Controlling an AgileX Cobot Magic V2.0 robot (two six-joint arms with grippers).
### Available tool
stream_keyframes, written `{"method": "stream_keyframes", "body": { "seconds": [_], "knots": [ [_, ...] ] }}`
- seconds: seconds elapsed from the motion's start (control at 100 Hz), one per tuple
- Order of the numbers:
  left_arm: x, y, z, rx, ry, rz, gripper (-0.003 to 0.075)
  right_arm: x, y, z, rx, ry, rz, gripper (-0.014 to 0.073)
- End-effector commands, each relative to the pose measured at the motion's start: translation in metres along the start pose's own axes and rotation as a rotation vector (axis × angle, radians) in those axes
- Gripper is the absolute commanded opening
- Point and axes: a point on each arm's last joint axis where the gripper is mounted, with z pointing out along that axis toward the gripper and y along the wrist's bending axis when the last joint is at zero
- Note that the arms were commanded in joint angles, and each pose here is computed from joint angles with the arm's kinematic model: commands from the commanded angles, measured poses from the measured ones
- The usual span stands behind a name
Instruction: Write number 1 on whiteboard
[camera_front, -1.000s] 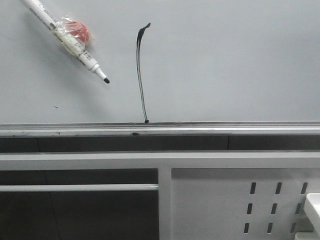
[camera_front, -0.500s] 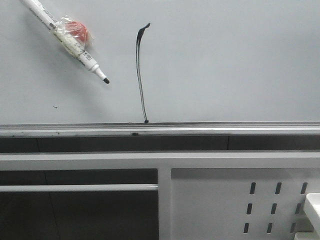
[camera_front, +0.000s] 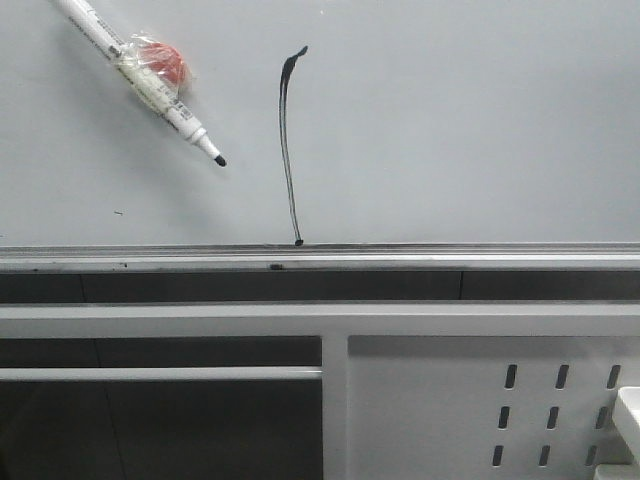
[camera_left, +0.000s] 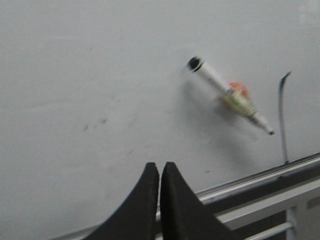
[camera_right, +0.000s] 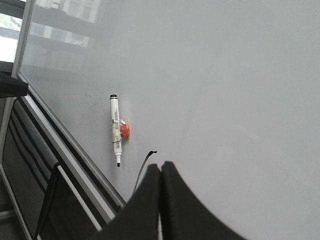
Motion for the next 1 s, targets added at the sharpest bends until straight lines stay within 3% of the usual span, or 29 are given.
{"method": "stream_keyframes", "body": {
  "seconds": [0.0,0.11,0.17,0.33,0.43,0.62,0.99],
  "knots": [
    [0.002,0.007,-0.003,-0.114,-0.048,-0.078,-0.0020,-0.011,-0.007,0.000,0.054,-0.063,-0.001,-0.0069],
    [0.019,0.008,-0.007,-0.186,0.010,-0.106,-0.0020,-0.011,-0.007,0.000,0.054,-0.063,-0.001,-0.0069],
    [0.027,0.008,-0.007,-0.197,0.106,-0.094,-0.0020,-0.011,-0.007,0.000,0.055,-0.065,-0.001,-0.0069],
    [0.045,0.010,-0.012,-0.227,0.327,0.055,-0.0020,-0.011,-0.007,0.000,0.055,-0.065,-0.001,-0.0069],
    [0.045,0.012,-0.013,-0.254,0.338,0.107,-0.0020,-0.011,-0.007,0.000,0.055,-0.065,-0.001,-0.0069],
    [0.044,0.009,-0.011,-0.243,0.308,0.001,-0.0020,-0.011,-0.007,0.000,0.055,-0.065,-0.001,-0.0069],
    [0.044,0.010,-0.011,-0.243,0.308,0.002,-0.0020,-0.011,-0.007,0.000,0.055,-0.065,-0.001,-0.0069]
  ]
}}
